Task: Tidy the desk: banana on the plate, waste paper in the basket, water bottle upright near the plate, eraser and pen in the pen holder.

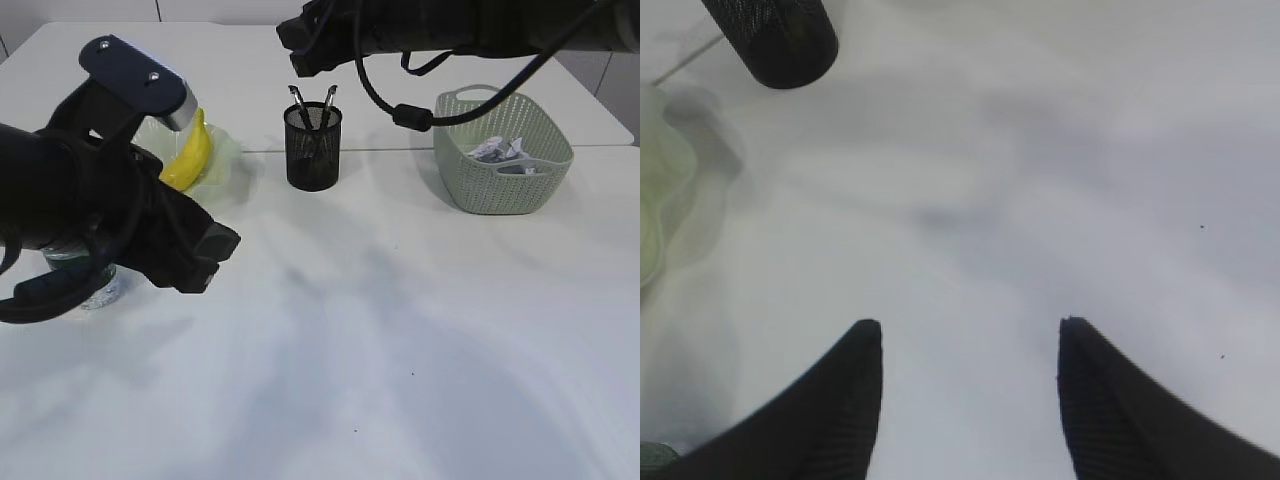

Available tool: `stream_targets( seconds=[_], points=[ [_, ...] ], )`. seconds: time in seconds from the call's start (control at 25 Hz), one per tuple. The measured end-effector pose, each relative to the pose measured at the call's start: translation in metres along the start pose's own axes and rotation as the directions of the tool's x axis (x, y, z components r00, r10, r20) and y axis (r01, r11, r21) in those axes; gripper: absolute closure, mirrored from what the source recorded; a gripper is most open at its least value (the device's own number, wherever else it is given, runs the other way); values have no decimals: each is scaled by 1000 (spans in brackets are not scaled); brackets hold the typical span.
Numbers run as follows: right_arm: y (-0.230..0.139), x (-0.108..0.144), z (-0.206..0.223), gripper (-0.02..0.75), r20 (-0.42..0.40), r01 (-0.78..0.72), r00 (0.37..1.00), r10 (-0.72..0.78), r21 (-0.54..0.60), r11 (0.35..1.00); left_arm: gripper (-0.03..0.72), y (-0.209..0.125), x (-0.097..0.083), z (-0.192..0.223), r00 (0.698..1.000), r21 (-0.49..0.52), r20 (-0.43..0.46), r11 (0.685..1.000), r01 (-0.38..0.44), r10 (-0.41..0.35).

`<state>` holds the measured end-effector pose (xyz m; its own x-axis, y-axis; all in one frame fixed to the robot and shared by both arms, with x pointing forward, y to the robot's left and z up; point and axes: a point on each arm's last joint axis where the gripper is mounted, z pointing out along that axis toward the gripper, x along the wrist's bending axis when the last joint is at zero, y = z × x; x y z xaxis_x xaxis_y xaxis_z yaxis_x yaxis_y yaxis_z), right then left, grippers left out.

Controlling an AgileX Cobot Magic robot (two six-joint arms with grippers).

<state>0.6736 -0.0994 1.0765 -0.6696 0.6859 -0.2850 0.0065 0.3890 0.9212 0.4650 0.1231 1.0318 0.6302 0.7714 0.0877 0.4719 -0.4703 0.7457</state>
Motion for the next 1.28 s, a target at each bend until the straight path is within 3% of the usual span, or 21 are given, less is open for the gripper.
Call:
stream_targets(
  seconds=[0.2, 0.4, 0.52, 0.64, 0.88, 1.28],
  points=[
    [9, 17, -34, 425, -106, 56, 993, -55, 11, 998, 285, 2, 1, -10, 1000, -15, -5, 1000, 2, -2],
    [12, 38, -64, 425, -299, 120, 950, -91, 82, 989, 285, 1, 2, -13, 1000, 7, -11, 1000, 3, -3],
    [10, 47, -81, 425, -401, 134, 915, -44, 200, 971, 285, -1, 2, -14, 1000, 28, -13, 1000, 7, -7],
    [3, 50, -96, 425, -433, 147, 901, 31, 370, 917, 285, -3, 2, -15, 1000, 48, -9, 998, 30, -29],
    [-7, 49, -119, 425, -351, 76, 915, 198, 633, 771, 286, -5, 2, -25, 998, 76, -12, 996, 54, -54],
    [13, 41, -169, 425, -66, -149, 950, 306, 764, 627, 286, -10, 6, -58, 991, 114, -41, 985, 128, -124]
  ],
)
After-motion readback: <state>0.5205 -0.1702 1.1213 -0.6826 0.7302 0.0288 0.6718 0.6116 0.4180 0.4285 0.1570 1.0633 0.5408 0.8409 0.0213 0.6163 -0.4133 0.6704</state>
